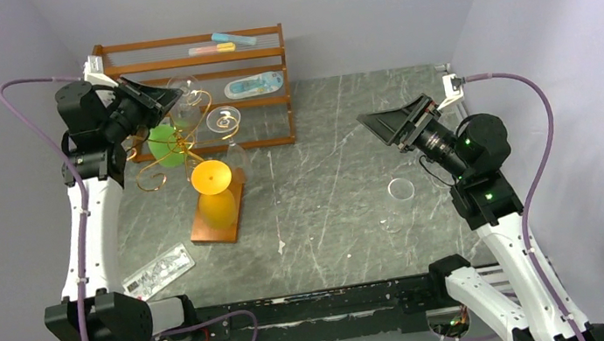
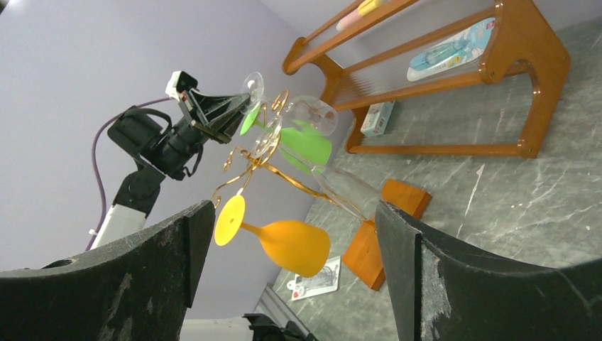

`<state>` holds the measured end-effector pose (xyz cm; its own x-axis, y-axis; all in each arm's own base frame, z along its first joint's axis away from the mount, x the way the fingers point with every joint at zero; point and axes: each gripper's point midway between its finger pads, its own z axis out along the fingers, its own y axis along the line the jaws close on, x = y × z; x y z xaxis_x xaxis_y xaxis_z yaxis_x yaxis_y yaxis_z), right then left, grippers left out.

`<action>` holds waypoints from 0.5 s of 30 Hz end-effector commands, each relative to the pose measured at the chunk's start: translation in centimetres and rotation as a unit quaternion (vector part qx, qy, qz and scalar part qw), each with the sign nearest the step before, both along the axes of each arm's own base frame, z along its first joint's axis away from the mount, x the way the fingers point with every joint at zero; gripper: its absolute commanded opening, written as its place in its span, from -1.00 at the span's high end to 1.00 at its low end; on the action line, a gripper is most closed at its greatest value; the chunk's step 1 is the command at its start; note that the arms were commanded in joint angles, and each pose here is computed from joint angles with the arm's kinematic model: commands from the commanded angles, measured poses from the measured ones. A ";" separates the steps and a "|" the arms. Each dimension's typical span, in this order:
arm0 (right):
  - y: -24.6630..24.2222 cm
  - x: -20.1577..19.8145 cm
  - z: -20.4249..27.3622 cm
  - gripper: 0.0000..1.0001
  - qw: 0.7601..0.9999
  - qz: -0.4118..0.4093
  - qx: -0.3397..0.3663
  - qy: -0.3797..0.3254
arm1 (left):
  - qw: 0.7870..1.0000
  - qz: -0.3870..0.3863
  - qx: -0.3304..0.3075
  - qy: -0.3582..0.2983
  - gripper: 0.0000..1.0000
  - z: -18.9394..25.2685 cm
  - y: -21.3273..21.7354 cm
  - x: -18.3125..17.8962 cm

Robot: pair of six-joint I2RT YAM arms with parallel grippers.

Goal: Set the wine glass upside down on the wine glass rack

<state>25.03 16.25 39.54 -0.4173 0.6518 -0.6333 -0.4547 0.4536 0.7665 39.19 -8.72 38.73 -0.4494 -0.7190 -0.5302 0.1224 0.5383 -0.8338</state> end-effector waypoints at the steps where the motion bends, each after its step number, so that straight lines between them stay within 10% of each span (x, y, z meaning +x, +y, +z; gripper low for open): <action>1: 0.0 0.0 -0.6 -0.74 1.000 -0.001 -0.001 0.007 | 0.999 -0.036 -0.015 -0.036 0.90 2.5 -0.8 -1.5; 15: 0.0 0.2 -0.9 -0.71 1.000 -0.002 0.001 0.013 | 0.999 -0.029 0.005 -0.017 0.90 1.2 -0.5 -2.6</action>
<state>25.19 16.30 38.73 -0.4330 0.6529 -0.6215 -0.4358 0.4519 0.7783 37.97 -8.82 38.93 -0.4662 -0.7084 -0.5300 0.1316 0.5368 -0.8334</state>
